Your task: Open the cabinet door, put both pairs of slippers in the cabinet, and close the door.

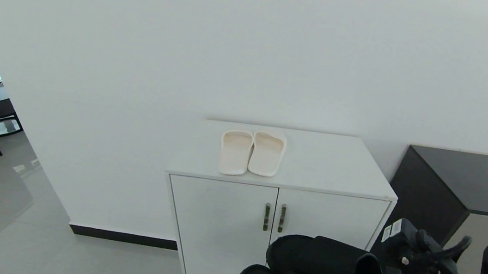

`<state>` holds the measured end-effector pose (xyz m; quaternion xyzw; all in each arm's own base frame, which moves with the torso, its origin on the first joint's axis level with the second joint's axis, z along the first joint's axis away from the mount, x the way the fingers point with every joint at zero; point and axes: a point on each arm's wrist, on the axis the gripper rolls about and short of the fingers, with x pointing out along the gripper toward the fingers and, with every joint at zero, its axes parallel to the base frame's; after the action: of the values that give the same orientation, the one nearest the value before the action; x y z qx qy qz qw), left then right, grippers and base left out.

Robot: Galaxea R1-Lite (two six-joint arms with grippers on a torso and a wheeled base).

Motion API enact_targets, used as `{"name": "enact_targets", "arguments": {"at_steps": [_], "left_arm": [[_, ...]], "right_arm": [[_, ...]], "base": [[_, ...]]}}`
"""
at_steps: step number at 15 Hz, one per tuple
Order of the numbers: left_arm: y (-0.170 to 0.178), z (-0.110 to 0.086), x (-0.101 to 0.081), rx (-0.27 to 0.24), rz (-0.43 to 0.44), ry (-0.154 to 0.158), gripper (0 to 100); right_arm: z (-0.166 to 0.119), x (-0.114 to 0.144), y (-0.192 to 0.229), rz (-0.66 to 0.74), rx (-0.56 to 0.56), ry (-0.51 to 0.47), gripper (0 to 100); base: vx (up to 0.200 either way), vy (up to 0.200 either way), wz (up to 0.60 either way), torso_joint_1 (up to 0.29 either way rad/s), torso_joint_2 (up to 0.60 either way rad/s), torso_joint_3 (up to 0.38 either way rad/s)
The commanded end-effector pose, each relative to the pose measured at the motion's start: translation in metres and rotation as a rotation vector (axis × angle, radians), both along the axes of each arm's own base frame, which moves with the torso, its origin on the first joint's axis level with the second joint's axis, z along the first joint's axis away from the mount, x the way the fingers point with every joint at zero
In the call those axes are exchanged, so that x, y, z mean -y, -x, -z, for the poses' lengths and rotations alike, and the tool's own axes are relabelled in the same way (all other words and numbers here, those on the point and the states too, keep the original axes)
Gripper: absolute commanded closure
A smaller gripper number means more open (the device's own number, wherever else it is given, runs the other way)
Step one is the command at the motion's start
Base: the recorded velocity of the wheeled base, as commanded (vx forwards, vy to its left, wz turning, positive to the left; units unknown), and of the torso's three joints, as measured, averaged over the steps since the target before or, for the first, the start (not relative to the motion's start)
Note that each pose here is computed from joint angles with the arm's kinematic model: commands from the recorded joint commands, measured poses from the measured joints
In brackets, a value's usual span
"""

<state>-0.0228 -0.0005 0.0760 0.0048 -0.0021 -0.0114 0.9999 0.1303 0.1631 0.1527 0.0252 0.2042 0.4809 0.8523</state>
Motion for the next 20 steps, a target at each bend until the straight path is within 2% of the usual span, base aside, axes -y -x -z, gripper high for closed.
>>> {"name": "enact_targets", "arguments": {"at_steps": [1, 4, 10, 12, 20], "left_arm": [[-0.0001, 0.0001, 0.0, -0.003, 0.0, 0.0, 100], [-0.0001, 0.0001, 0.0, -0.003, 0.0, 0.0, 100], [-0.0001, 0.0001, 0.0, -0.003, 0.0, 0.0, 100], [-0.0001, 0.0001, 0.0, -0.003, 0.0, 0.0, 100], [0.0, 0.0002, 0.0, -0.001, -0.001, 0.002, 100]], "right_arm": [[0.0005, -0.0036, -0.0028, -0.001, -0.003, 0.002, 100], [0.0052, -0.0056, -0.0037, -0.041, -0.031, 0.009, 100], [0.0061, -0.0048, -0.003, -0.042, -0.023, 0.002, 100], [0.0045, -0.0041, -0.0024, -0.042, -0.015, -0.006, 100], [0.0089, -0.0027, -0.0012, -0.044, -0.011, -0.007, 100]], "base": [[0.0, -0.2, 0.0, 0.007, 0.01, 0.007], [0.0, -0.2, 0.0, 0.009, 0.0, 0.004], [0.2, -0.2, 0.0, -0.001, 0.0, 0.004], [0.2, 0.0, 0.0, 0.01, 0.01, -0.002], [0.0, 0.0, 0.0, -0.042, 0.09, 0.045]]}}
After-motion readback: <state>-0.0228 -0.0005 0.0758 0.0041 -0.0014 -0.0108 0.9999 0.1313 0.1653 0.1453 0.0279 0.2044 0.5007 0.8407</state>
